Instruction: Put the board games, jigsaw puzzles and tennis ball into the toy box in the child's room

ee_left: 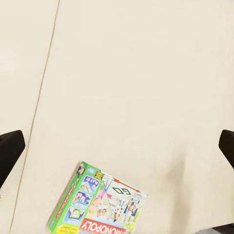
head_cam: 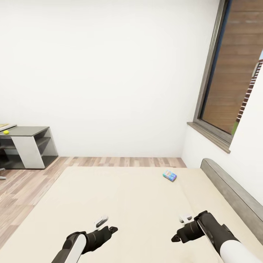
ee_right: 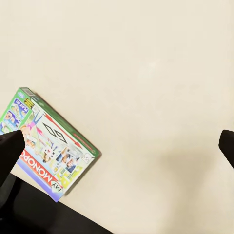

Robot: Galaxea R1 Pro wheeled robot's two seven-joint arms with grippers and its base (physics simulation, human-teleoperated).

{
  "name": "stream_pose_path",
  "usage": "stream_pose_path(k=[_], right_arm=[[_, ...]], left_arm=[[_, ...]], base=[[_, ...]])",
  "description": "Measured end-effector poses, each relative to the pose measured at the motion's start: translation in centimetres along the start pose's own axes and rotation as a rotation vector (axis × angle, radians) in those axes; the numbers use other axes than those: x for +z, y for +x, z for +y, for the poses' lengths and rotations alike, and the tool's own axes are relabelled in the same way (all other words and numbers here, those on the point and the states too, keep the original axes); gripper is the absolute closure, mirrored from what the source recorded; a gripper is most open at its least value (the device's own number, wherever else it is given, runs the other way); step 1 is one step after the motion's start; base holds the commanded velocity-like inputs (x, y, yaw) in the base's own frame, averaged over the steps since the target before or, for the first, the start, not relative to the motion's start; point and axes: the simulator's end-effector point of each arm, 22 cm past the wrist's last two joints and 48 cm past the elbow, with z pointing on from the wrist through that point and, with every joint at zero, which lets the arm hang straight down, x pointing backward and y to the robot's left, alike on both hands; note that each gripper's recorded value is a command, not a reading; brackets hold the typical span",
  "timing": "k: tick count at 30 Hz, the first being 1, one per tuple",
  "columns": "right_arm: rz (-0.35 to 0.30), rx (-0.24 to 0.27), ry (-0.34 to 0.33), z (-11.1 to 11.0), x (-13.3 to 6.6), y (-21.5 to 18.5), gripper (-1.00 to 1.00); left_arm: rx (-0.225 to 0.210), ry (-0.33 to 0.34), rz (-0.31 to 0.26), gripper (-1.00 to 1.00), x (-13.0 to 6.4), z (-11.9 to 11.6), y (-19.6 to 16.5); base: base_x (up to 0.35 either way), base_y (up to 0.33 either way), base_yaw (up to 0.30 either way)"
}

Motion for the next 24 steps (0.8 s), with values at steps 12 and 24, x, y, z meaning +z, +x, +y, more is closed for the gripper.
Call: stream_pose_path(k=[12, 24], right_arm=[[0.168, 0.132, -0.001, -0.5, 0.4, 5.7, -1.00], [0.201, 0.144, -0.095, 1.1, 1.2, 8.0, -1.00]], left_arm=[[-0.032, -0.017, 0.071, -1.00, 1.1, 1.4, 2.9], [-0.048, 0.067, 0.110, -1.00, 1.5, 0.5, 4.4]], base=[[0.000, 0.000, -0.045], [0.000, 0.000, -0.030]])
